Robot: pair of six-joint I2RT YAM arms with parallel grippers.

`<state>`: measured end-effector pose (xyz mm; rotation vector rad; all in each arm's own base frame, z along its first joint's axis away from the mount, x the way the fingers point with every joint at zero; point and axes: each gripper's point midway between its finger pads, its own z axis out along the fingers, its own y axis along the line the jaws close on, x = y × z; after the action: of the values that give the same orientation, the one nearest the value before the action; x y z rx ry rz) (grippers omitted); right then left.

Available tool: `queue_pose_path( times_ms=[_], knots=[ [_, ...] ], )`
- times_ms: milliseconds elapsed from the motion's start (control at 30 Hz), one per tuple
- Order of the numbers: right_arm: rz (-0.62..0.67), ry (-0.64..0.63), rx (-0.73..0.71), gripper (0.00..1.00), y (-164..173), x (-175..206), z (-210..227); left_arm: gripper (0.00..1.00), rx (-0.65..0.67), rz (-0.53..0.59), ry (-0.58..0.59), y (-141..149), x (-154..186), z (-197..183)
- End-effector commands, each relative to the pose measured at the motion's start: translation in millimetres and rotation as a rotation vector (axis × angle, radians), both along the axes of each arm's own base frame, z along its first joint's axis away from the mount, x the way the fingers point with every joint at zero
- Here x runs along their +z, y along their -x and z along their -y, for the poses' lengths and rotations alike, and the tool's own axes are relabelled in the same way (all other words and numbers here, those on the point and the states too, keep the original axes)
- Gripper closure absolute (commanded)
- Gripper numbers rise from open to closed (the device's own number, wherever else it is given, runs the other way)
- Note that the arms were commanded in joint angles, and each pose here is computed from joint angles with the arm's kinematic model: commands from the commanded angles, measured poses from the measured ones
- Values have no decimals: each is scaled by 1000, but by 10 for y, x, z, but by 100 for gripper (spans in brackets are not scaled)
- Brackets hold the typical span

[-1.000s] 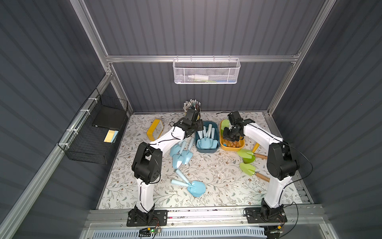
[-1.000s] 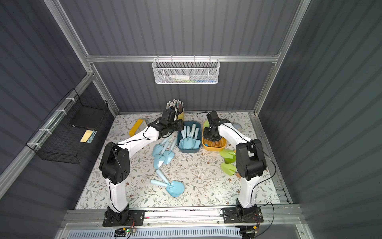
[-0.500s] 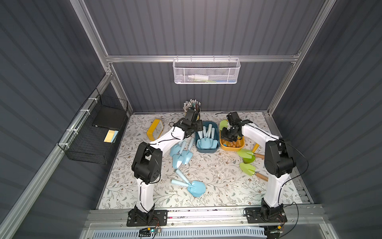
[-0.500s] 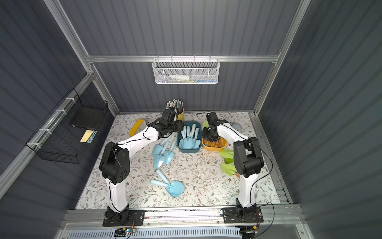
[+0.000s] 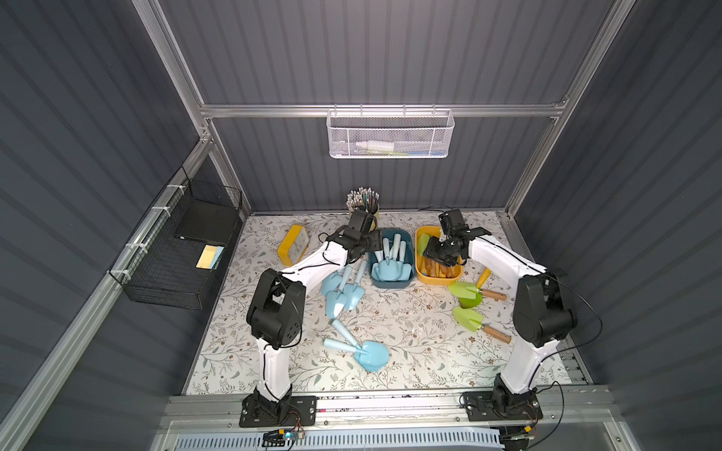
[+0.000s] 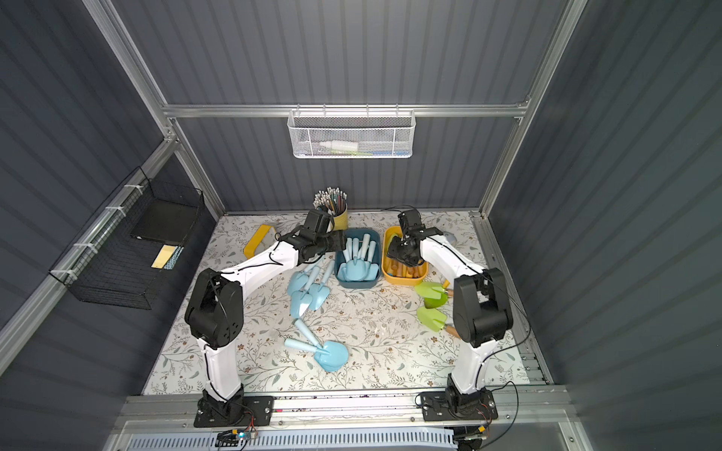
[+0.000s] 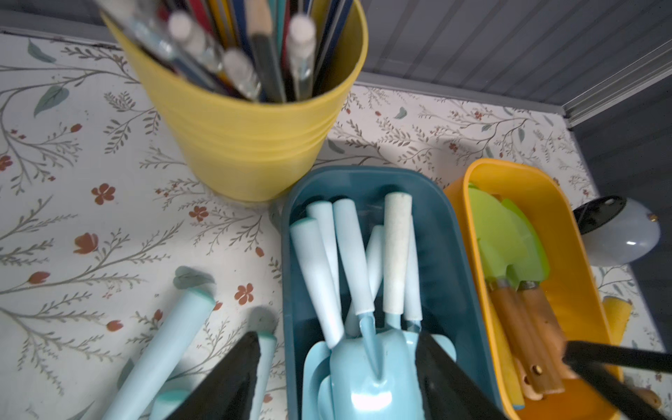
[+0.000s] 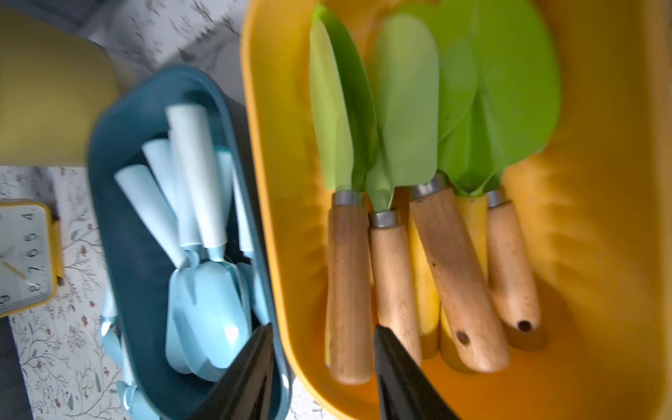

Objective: Sort the small shovels by color and place them into the storage box
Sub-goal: Place the shovel in the storage box, then pick up the shovel from the center of the board.

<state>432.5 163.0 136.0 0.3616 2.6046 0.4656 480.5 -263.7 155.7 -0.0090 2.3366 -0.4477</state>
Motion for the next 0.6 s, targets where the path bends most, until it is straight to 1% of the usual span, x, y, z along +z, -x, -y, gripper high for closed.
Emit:
queue_pose_path(
  times_ms=[0,133,267,300,433,567],
  knots=[
    [105,58,-75,49,-20,356,222,28,25,24,-19,108,164,-166],
    [132,59,-100,48,66,454,291,28,29,-7,-27,237,25,-232],
    [114,41,-96,48,166,357,286,28,25,-41,-37,358,-123,-290],
    [106,36,-92,48,193,315,277,28,23,-81,-58,453,-314,-335],
    [75,18,-73,48,258,215,242,28,32,-116,-74,531,-487,-383],
    [68,11,-78,48,282,159,243,33,30,-160,-110,593,-700,-432]
  ],
)
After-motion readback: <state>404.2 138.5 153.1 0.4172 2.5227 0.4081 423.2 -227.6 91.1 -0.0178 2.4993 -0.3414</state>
